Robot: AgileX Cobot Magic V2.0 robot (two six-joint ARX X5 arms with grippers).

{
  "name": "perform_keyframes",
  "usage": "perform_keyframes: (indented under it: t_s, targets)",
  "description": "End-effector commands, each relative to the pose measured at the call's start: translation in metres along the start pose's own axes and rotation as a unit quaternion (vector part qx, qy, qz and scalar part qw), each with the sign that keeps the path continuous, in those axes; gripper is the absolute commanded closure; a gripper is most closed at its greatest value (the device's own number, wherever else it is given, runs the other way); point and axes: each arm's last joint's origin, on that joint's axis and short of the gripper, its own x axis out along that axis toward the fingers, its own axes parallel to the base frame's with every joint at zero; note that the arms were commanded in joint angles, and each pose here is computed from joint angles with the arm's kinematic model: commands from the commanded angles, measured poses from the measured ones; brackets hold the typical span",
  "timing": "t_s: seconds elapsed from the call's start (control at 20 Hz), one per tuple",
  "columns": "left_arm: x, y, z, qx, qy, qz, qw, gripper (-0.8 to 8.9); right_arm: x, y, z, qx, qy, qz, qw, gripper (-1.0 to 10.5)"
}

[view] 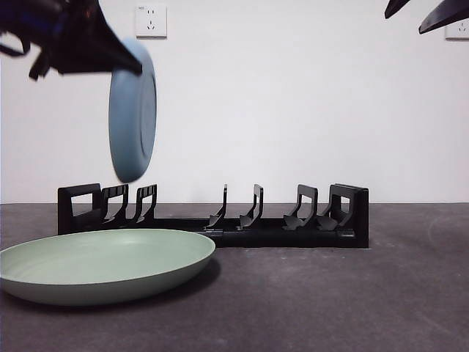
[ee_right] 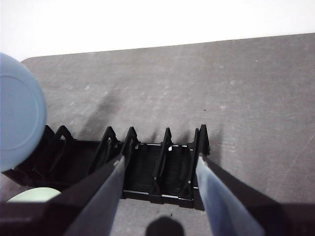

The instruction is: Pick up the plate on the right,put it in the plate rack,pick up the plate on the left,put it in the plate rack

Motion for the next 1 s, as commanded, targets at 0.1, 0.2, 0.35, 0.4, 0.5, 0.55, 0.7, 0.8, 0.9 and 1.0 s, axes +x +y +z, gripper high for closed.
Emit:
perform_keyframes:
  t_s: [0.1, 0.2, 0.35, 0.4, 0.5, 0.55, 0.7, 0.8, 0.9, 1.0]
  targets:
    - [0.008, 0.01, -0.005, 0.019, 0.009, 0.008, 1.0, 8.22, 0.001, 0.0, 0.0, 0.005, 0.0, 0.001, 1.0, 7.0]
    - [0.012, 0.015, -0.01, 0.012, 0.019, 0.012, 1.0, 8.22, 0.001, 0.0, 0.0, 0.005, 0.0, 0.001, 1.0, 7.0]
    - [0.019, 0.022, -0.017, 0.009, 0.035, 0.015, 0.999, 8.22, 0.001, 0.0, 0.0, 0.005, 0.0, 0.001, 1.0, 7.0]
    - [0.022, 0.024, -0.02, 0.011, 0.041, 0.016, 0.999, 8.22, 0.001, 0.0, 0.0, 0.007, 0.0, 0.001, 1.0, 7.0]
    - [0.025, 0.027, -0.024, 0.006, 0.05, 0.019, 0.999, 8.21, 0.001, 0.0, 0.0, 0.011, 0.001, 0.002, 1.0, 7.0]
    - [0.026, 0.027, -0.025, 0.004, 0.053, 0.023, 0.998, 8.16, 0.001, 0.0, 0.0, 0.013, 0.002, 0.002, 1.0, 7.0]
    - [0.026, 0.029, -0.027, 0.0, 0.061, 0.048, 0.997, 8.11, 0.001, 0.002, -0.002, 0.018, 0.013, 0.028, 0.999, 7.0]
    - [0.025, 0.029, -0.027, -0.002, 0.064, 0.047, 0.997, 7.45, 0.004, 0.003, -0.003, 0.019, 0.024, 0.059, 0.998, 7.0]
    - [0.025, 0.029, -0.028, -0.005, 0.069, 0.047, 0.997, 6.22, 0.007, 0.005, -0.006, 0.022, 0.042, 0.09, 0.995, 7.0]
    - [0.025, 0.028, -0.029, -0.008, 0.075, 0.041, 0.996, 5.8, 0.012, 0.006, -0.009, 0.029, 0.067, 0.119, 0.99, 7.0]
